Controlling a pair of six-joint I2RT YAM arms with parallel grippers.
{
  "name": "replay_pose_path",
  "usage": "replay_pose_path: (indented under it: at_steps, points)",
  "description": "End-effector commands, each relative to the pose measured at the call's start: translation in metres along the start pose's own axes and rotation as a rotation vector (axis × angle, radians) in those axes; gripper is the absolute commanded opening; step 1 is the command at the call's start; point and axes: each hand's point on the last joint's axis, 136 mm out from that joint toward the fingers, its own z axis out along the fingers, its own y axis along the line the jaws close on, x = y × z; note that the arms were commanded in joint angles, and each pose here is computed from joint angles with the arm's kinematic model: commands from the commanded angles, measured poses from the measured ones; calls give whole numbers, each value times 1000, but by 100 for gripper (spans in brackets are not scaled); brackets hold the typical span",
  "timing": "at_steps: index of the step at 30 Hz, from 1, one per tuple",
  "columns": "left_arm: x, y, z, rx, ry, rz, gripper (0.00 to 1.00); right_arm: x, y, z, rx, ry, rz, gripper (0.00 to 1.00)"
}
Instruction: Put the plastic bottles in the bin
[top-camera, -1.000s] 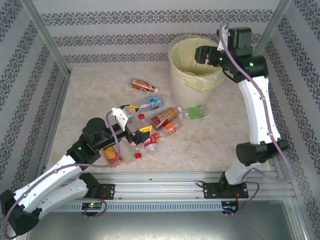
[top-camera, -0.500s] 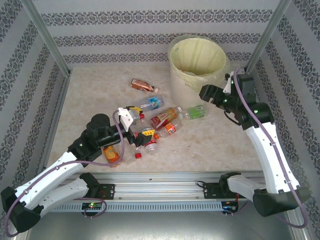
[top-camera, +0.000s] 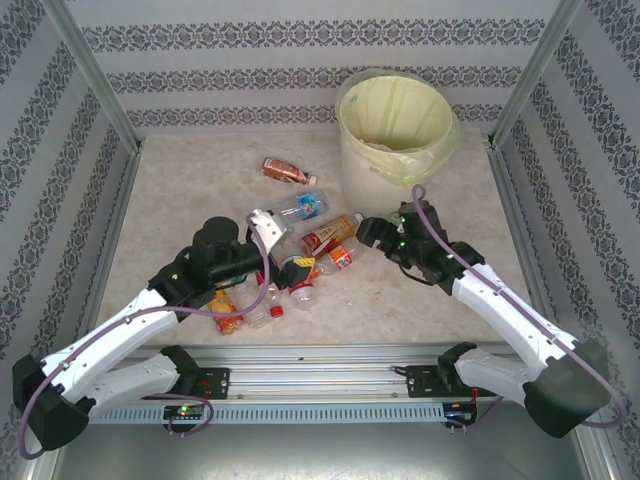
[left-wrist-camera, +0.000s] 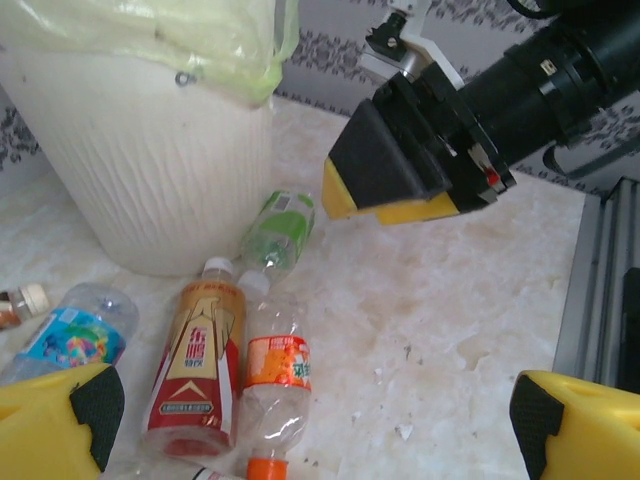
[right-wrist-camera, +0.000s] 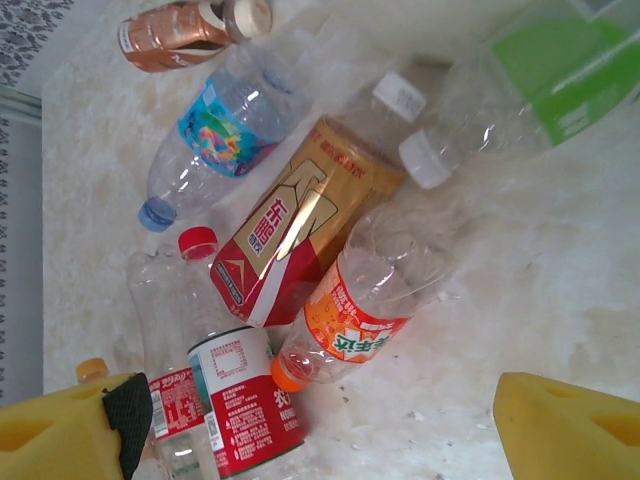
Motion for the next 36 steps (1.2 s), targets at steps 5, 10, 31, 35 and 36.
replay_pose_path:
  at_steps: [5,10,31,35,36]
  points:
    - [8,9,9,-31,92,-27,100,6,-5,37,-10,-41,153,90]
    - [16,9,15,-24,160,-36,100,26,-8,66,-16,32,186,90]
    - [23,1,21,-2,187,-18,100,63,-39,132,70,73,287,84]
    - [24,1,21,-2,196,-16,100,62,-43,140,76,54,304,82]
    - [23,0,21,2,194,-15,100,62,-45,141,82,46,311,83]
